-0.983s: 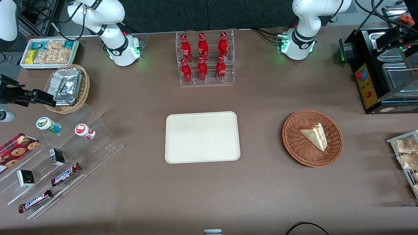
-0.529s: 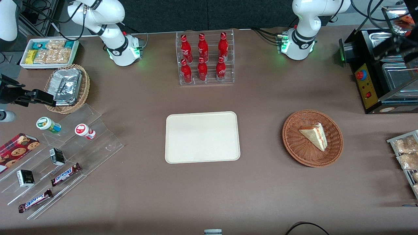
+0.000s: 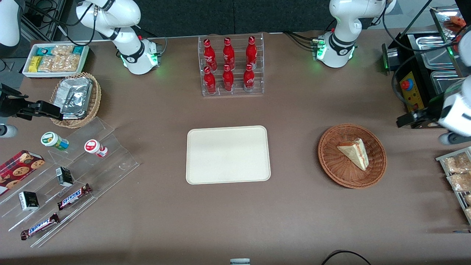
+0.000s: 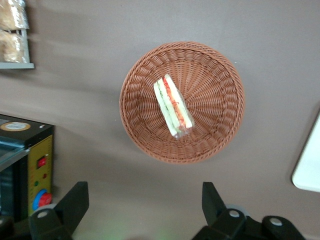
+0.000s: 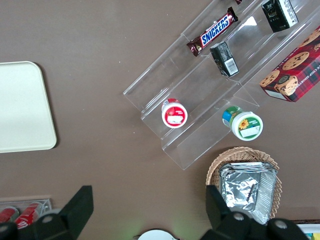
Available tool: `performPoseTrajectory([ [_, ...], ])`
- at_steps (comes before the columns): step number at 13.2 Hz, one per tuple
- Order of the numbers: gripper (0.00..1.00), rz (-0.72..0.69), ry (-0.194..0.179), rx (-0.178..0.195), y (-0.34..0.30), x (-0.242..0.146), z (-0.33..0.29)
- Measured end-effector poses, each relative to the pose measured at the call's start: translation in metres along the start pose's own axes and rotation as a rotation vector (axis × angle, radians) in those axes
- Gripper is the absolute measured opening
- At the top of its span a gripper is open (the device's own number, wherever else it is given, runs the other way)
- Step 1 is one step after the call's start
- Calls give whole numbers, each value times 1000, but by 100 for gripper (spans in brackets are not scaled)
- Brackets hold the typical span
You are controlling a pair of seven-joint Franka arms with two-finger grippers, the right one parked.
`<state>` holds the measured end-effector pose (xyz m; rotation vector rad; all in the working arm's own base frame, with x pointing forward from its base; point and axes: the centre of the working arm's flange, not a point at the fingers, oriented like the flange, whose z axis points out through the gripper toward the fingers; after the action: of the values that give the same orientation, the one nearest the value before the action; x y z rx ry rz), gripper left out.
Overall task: Place sandwich from basket to tray
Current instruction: 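Move the left gripper down over the wrapped sandwich in the wicker basket, then close the left gripper on the wrapped sandwich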
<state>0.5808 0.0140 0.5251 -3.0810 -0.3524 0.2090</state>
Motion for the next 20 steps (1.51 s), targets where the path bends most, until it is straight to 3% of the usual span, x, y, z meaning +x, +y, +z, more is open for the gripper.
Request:
performPoseTrajectory([
  [4,100,-168,59,-20,4,10,67],
  [9,100,-448,136,-73,13,8,153],
  [14,100,-537,152,-94,25,-3,212],
  [17,100,-534,128,-81,35,-13,231],
  [20,100,-543,136,-87,37,-17,241],
])
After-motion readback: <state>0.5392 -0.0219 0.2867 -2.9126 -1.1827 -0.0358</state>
